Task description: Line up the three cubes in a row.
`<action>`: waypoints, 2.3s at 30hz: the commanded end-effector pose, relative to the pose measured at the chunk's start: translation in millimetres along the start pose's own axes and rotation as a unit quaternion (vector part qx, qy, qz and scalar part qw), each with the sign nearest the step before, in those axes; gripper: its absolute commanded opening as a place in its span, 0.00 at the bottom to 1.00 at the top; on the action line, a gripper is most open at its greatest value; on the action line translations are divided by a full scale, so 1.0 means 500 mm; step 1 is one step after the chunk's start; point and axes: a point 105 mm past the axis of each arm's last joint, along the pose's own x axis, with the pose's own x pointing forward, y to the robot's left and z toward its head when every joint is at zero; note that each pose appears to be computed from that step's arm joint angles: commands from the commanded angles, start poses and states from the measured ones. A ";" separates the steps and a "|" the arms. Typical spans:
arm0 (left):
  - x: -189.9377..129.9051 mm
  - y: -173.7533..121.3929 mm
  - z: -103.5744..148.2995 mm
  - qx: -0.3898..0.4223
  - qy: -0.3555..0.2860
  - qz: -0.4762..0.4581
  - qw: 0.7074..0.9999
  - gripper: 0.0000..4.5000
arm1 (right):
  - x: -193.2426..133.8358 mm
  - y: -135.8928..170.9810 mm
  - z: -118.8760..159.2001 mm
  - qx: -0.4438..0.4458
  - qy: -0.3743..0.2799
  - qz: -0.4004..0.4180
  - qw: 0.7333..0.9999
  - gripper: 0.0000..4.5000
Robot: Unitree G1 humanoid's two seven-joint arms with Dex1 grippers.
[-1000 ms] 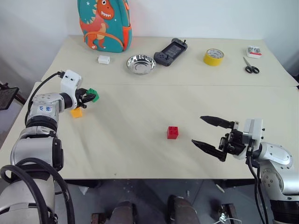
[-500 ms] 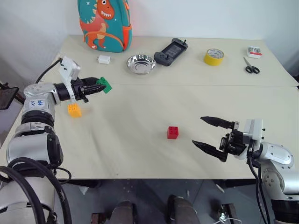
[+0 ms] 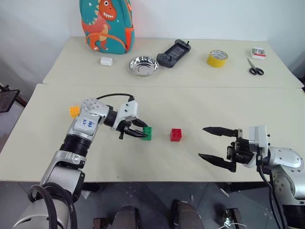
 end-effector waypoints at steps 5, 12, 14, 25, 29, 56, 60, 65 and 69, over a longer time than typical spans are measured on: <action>0.007 0.006 0.014 0.018 0.042 0.027 0.999 0.33 | 0.008 0.012 0.016 -0.011 -0.011 0.008 1.000 1.00; 0.010 0.001 0.038 0.008 0.022 0.043 0.999 0.62 | 0.010 0.015 0.014 -0.008 -0.015 0.011 1.000 1.00; -0.010 -0.001 0.039 -0.012 -0.001 0.059 0.998 0.75 | 0.011 0.011 0.018 -0.006 -0.024 0.010 1.000 1.00; -0.250 -0.063 -0.021 -0.099 -0.182 0.286 0.936 0.91 | 0.056 0.025 0.037 -0.008 -0.073 0.054 0.996 1.00; -0.304 -0.122 -0.078 -0.106 -0.168 0.416 0.888 0.95 | 0.083 0.029 0.051 -0.011 -0.106 0.067 0.992 1.00; -0.304 -0.052 -0.231 -0.290 -0.138 0.734 0.599 1.00 | 0.112 0.014 0.053 -0.077 -0.126 0.077 0.986 1.00; -0.282 0.003 -0.213 -0.288 -0.147 0.735 0.596 1.00 | 0.104 -0.022 0.038 -0.099 -0.103 0.012 0.990 1.00; -0.275 0.022 -0.226 -0.289 -0.121 0.747 0.586 1.00 | 0.099 -0.026 0.019 -0.092 -0.100 -0.030 0.990 1.00; -0.272 0.028 -0.225 -0.283 -0.122 0.746 0.591 0.91 | 0.096 -0.018 0.017 -0.090 -0.103 -0.041 0.990 1.00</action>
